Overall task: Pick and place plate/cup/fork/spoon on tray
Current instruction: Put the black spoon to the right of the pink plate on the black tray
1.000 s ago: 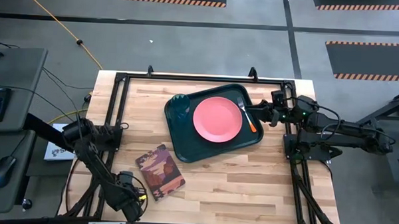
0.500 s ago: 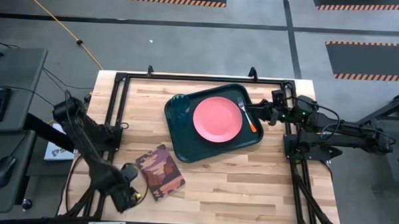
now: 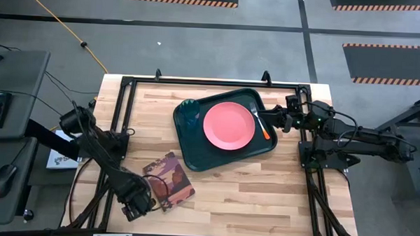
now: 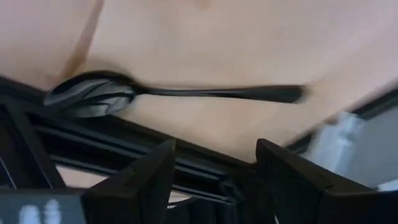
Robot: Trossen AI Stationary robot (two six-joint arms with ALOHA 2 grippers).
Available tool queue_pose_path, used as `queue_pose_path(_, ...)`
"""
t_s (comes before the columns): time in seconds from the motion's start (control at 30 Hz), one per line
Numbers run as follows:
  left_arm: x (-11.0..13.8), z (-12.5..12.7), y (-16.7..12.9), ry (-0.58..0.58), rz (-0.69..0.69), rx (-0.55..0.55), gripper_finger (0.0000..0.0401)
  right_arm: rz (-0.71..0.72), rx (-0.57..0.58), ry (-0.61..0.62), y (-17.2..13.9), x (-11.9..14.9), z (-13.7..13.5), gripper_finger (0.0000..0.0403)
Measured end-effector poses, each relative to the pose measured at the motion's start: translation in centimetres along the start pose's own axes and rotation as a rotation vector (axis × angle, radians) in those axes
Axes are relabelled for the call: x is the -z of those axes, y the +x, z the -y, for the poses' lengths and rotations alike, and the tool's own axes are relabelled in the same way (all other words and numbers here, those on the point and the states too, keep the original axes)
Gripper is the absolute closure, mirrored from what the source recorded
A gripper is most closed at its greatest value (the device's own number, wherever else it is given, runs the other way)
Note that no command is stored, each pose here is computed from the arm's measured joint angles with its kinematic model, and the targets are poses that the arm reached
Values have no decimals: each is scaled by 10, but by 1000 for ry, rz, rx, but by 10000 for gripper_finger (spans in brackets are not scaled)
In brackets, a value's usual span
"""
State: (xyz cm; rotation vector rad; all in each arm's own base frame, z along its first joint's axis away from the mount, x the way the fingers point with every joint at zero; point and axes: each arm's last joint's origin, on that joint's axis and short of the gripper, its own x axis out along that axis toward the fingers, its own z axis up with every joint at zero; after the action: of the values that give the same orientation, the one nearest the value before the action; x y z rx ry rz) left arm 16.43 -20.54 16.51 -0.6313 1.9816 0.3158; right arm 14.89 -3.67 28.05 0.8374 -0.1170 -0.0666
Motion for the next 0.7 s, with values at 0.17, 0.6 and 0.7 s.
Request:
queue_pose_path(0.17, -5, 5, 22, 31, -76, 6, 185, -5, 6, 1, 0, 0, 1, 230)
queue_pose_path(0.6, -13, 7, 45, 130, -65, -62, 185, -16, 20, 4, 0, 2, 2, 230)
queue_pose_path(0.7, -16, 7, 49, 162, -68, -74, 185, -21, 25, 5, 0, 2, 2, 230)
